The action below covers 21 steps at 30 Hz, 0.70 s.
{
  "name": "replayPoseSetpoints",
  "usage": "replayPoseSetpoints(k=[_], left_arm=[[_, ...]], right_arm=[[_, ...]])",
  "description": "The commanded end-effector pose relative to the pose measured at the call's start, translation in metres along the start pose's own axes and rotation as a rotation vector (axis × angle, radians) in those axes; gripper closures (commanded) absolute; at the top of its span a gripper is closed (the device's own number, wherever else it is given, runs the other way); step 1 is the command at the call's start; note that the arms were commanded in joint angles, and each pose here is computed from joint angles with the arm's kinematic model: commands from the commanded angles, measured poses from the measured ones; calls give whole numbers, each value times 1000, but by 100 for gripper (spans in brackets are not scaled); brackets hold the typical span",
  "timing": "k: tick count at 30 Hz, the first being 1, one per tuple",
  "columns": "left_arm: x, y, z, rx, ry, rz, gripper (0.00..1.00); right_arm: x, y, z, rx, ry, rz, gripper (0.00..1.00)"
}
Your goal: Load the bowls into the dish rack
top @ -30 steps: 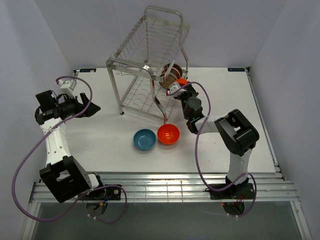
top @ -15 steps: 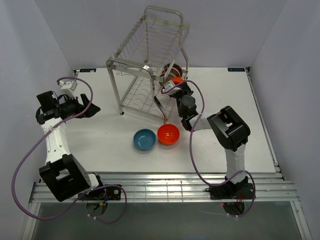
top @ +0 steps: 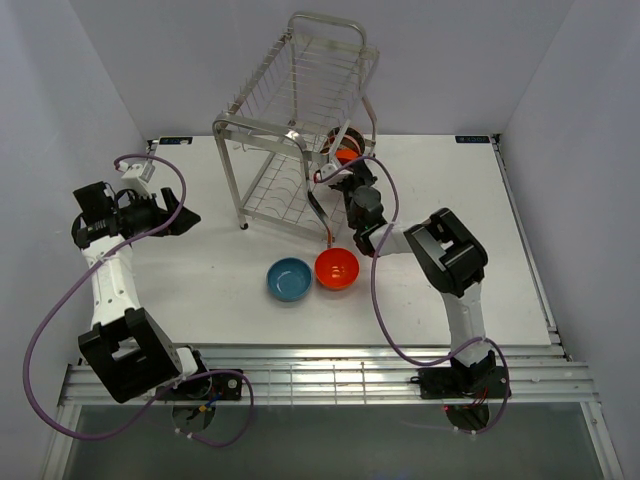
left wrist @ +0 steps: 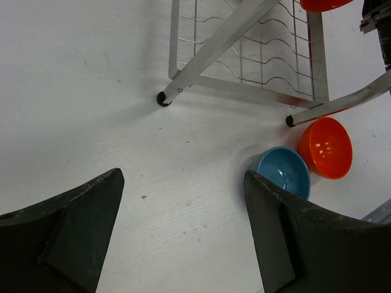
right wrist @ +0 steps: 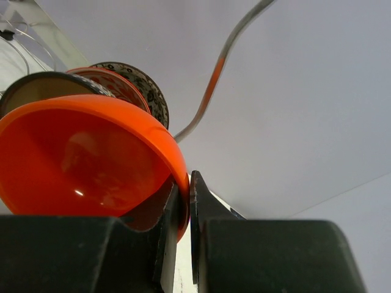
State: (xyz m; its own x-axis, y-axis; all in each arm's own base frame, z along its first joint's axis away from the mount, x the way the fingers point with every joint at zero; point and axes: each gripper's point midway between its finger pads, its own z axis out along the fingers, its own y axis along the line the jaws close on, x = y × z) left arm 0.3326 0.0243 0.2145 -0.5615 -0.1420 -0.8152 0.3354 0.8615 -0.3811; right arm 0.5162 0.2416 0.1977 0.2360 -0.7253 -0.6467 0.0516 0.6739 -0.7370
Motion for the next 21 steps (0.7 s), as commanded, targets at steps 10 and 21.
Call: replayPoseSetpoints(k=[10,21], left_arm=[[2,6,3,-6,0,17,10],[7,10,4,-19,8,18,10]], right_arm=[[-44,-58,19,291,-135,182,92],[-30,-45,22,354,-47,173,92]])
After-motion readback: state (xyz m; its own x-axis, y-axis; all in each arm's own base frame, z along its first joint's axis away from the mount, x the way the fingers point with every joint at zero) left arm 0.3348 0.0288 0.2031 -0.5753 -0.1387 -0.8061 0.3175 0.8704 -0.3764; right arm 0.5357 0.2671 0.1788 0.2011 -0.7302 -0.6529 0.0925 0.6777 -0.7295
